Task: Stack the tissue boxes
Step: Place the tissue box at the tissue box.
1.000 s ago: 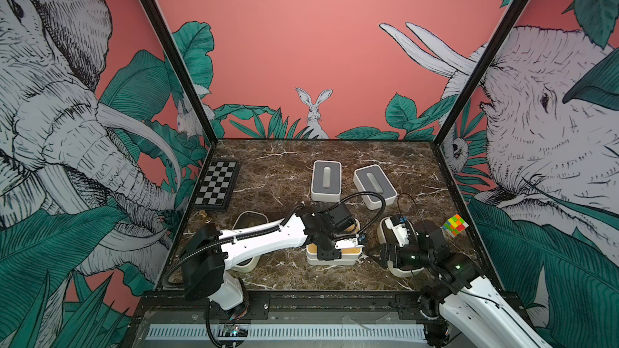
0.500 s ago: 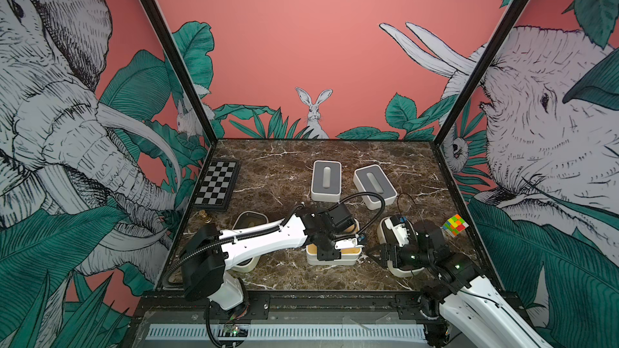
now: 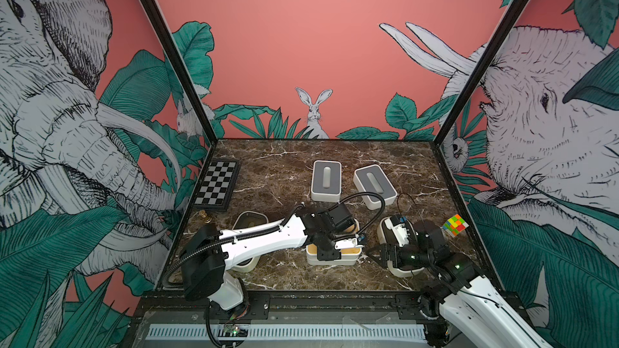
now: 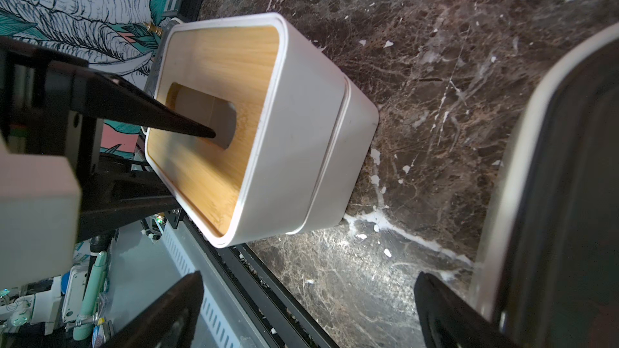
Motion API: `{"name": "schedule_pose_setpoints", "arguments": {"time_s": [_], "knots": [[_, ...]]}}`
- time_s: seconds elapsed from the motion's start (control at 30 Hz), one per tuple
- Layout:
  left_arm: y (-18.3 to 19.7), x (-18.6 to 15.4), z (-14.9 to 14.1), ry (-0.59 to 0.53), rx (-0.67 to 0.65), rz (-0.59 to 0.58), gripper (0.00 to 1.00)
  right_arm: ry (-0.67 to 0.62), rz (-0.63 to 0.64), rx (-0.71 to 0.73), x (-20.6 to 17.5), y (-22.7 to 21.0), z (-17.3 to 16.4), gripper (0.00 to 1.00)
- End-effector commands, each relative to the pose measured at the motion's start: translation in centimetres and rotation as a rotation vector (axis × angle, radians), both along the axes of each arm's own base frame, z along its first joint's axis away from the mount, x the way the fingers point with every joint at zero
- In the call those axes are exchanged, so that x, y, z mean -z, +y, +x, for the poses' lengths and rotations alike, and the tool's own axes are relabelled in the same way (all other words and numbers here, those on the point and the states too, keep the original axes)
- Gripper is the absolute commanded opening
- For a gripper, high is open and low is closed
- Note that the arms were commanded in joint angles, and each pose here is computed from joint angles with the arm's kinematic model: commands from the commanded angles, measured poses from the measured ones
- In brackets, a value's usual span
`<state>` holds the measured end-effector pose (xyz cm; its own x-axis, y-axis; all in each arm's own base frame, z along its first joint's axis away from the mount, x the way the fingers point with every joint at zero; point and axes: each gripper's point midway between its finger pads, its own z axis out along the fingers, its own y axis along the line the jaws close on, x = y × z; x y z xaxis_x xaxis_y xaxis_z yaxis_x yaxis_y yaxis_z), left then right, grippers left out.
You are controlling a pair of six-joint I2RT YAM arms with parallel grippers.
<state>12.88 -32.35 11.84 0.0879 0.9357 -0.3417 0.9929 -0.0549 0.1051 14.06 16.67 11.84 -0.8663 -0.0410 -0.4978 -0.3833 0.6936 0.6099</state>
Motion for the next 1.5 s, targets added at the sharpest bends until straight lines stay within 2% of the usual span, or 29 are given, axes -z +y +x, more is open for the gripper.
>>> {"name": "schedule_pose_setpoints", "arguments": {"time_s": [0.0, 0.47, 0.63, 0.8, 0.87, 0.97, 1.1, 1.17, 1.27, 1.4, 1.47], "knots": [[-0.4, -1.0, 0.1, -0.024, 0.01, -0.045, 0.54, -0.001, 0.004, -0.008, 0.4, 0.1, 0.0, 0.98], [-0.3, -1.6, 0.3, -0.043, 0.005, -0.057, 0.59, -0.005, 0.006, -0.008, 0.3, 0.1, 0.0, 0.98], [-0.4, -4.2, 0.3, -0.063, -0.01, -0.128, 0.61, -0.007, 0.002, -0.004, 0.3, 0.1, 0.2, 0.98], [0.1, -7.4, 1.1, -0.14, -0.058, -0.234, 0.63, -0.026, 0.007, 0.007, -0.8, 0.4, 1.2, 0.98], [0.7, -8.4, 2.0, -0.139, -0.14, -0.284, 0.63, -0.042, 0.011, 0.017, -1.7, 0.7, 2.0, 0.98], [2.4, -9.5, 4.2, -0.108, -0.353, -0.377, 0.6, -0.057, 0.02, 0.036, -2.8, 1.2, 3.5, 0.98], [6.4, -9.6, 6.9, -0.064, -0.724, -0.435, 0.55, -0.052, 0.029, 0.03, -4.3, 2.0, 4.8, 0.97], [8.3, -9.1, 7.0, -0.037, -0.869, -0.43, 0.55, -0.039, 0.009, 0.032, -4.5, 2.1, 5.2, 0.94], [9.6, -7.8, 6.0, 0.101, -1.047, -0.443, 0.53, 0.007, -0.015, 0.022, -4.4, 2.3, 5.4, 0.89], [10.0, -5.5, 4.6, 0.261, -1.213, -0.422, 0.51, 0.069, -0.032, 0.023, -4.3, 2.6, 5.3, 0.8], [9.9, -4.7, 4.1, 0.312, -1.253, -0.417, 0.5, 0.081, -0.042, 0.034, -4.3, 2.6, 5.2, 0.76]]}}
